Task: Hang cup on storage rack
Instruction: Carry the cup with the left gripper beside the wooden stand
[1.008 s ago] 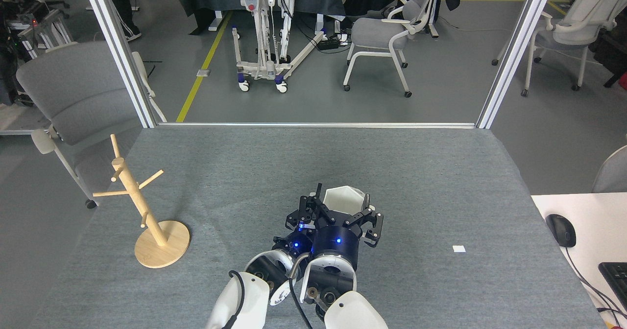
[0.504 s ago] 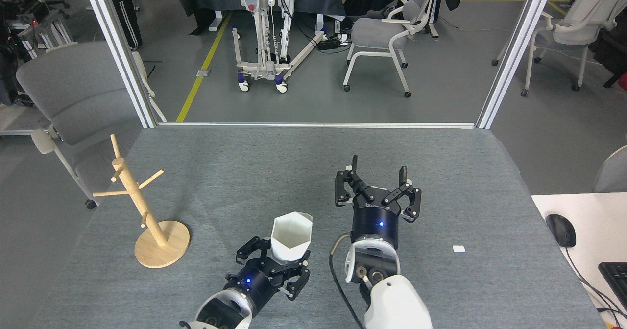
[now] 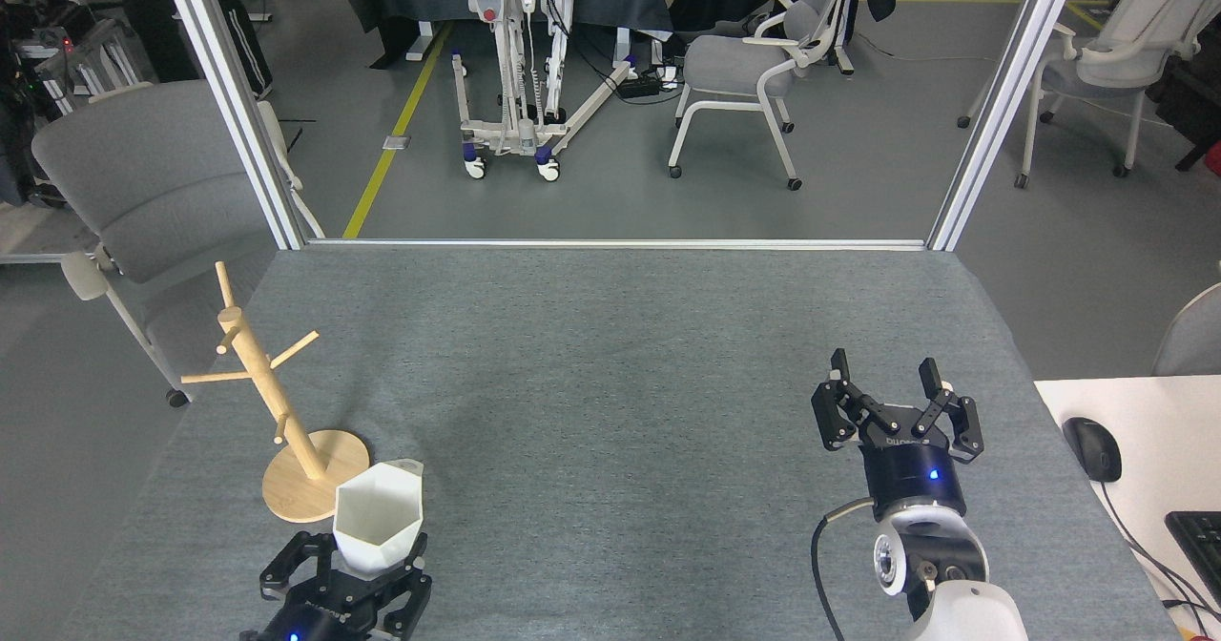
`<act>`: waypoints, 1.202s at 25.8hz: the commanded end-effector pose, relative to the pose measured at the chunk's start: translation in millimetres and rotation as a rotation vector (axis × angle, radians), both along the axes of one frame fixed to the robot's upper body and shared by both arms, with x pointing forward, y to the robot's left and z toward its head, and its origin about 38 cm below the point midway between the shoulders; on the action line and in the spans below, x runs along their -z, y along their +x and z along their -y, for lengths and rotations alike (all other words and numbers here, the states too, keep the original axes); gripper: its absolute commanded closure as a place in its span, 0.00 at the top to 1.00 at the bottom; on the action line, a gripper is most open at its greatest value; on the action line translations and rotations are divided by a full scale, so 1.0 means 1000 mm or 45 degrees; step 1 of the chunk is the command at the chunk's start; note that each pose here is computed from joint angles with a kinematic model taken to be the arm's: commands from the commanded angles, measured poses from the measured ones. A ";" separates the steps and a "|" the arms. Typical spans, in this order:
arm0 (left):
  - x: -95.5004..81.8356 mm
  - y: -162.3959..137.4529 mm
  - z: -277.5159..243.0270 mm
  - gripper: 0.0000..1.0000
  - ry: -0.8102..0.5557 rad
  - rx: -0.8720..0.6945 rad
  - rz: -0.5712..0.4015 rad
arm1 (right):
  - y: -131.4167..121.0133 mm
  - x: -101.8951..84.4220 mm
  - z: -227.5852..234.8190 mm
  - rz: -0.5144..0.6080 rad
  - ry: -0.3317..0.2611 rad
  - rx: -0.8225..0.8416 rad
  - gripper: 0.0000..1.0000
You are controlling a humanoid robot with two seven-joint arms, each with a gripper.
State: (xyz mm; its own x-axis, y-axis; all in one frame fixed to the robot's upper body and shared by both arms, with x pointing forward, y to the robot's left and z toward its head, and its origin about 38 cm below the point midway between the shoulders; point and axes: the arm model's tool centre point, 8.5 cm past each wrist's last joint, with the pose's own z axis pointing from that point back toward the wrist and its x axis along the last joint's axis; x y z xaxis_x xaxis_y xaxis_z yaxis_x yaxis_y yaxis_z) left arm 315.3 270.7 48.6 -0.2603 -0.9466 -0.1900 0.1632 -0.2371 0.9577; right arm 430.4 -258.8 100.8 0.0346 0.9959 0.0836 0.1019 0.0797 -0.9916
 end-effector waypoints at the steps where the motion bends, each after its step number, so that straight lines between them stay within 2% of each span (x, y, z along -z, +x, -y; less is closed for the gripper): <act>1: -0.002 -0.019 -0.041 0.00 0.037 -0.075 -0.007 | -0.023 0.013 0.001 -0.014 -0.017 -0.038 0.99; 4: -0.009 -0.028 -0.078 0.00 0.055 -0.167 0.006 | -0.036 0.021 0.000 -0.035 -0.023 -0.048 0.99; 8: -0.018 -0.027 -0.116 0.00 0.072 -0.319 0.040 | -0.036 0.022 0.001 -0.038 -0.027 -0.045 0.99; 12: -0.038 -0.003 -0.149 0.00 0.088 -0.501 0.115 | -0.034 0.019 0.003 -0.032 -0.022 -0.031 1.00; 14: -0.051 0.006 -0.163 0.00 0.152 -0.572 0.152 | -0.033 0.018 0.003 -0.030 -0.022 -0.031 1.00; 16: -0.056 0.014 -0.173 0.00 0.193 -0.637 0.168 | -0.033 0.018 0.002 -0.030 -0.020 -0.032 1.00; 25: -0.099 0.059 -0.177 0.00 0.338 -0.765 0.248 | -0.027 0.012 0.004 -0.013 -0.021 -0.025 1.00; 31: -0.103 0.065 -0.170 0.00 0.343 -0.768 0.264 | -0.028 0.013 0.003 -0.017 -0.019 -0.025 1.00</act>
